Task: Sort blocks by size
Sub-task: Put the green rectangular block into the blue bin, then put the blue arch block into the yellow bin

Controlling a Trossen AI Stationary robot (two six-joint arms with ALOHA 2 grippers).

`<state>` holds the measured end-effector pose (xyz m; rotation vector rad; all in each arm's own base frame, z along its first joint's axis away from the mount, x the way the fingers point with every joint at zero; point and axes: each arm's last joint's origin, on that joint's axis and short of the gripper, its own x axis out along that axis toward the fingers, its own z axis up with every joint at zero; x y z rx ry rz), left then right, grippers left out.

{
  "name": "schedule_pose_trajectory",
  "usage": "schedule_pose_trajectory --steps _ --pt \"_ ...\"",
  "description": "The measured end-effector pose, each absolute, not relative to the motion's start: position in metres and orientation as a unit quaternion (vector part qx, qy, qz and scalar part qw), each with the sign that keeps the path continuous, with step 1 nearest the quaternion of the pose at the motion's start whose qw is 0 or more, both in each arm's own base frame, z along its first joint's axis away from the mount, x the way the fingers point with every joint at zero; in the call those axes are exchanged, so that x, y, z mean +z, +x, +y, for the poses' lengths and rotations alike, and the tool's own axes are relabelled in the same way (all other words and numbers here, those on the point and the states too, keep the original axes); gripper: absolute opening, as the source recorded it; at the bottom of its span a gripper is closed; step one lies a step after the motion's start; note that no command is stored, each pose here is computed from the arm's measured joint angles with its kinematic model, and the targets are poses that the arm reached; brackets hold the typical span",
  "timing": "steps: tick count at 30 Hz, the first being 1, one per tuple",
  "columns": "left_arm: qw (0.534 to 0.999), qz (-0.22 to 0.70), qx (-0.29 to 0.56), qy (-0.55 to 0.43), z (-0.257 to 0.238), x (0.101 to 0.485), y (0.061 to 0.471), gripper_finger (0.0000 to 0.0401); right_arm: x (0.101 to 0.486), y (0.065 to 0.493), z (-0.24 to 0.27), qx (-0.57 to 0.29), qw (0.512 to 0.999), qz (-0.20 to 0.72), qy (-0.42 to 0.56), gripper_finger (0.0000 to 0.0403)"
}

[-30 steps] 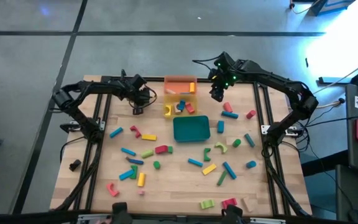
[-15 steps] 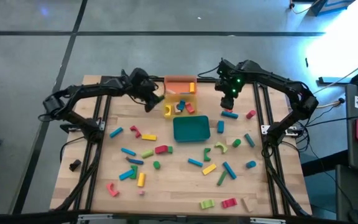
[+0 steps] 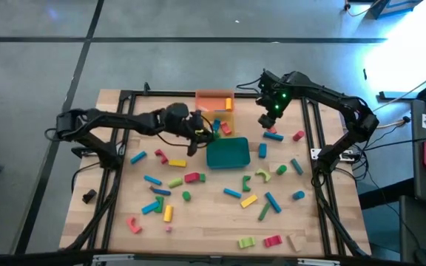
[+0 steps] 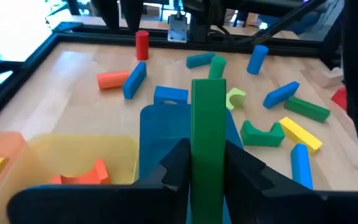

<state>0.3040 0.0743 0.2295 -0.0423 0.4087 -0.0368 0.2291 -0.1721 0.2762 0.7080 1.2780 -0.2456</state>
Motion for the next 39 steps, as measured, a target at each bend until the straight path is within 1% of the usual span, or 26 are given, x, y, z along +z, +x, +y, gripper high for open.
schedule_pose_trajectory --steps 4,11,14,19,23,27,31,39 --pt "0.981 0.196 -0.011 -0.004 0.063 0.228 0.310 0.0065 0.276 0.232 -0.167 -0.137 0.723 0.589 0.334 0.0186" --pt "0.979 0.205 0.016 0.012 0.057 0.208 0.326 0.0072 0.275 0.246 -0.143 -0.181 0.704 0.623 0.288 0.0186" --pt "0.977 0.212 0.015 -0.002 0.055 0.198 0.330 0.0091 0.274 0.253 -0.130 -0.195 0.700 0.630 0.275 0.0186" --pt "0.973 0.229 0.015 -0.010 0.055 0.186 0.334 0.0137 0.274 0.264 -0.106 -0.218 0.695 0.635 0.256 0.0186" --pt "0.973 0.230 0.012 0.006 0.055 0.187 0.333 0.0157 0.273 0.270 -0.089 -0.267 0.691 0.630 0.232 0.0186" --pt "0.973 0.229 0.006 0.029 0.056 0.188 0.333 0.0161 0.264 0.272 -0.074 -0.306 0.678 0.627 0.231 0.0186" --pt "0.967 0.249 -0.003 0.057 0.055 0.185 0.331 0.0156 0.247 0.274 -0.066 -0.328 0.672 0.611 0.259 0.0186" --pt "0.953 0.294 -0.016 0.075 0.055 0.177 0.326 0.0155 0.209 0.265 -0.052 -0.397 0.625 0.589 0.324 0.0186"
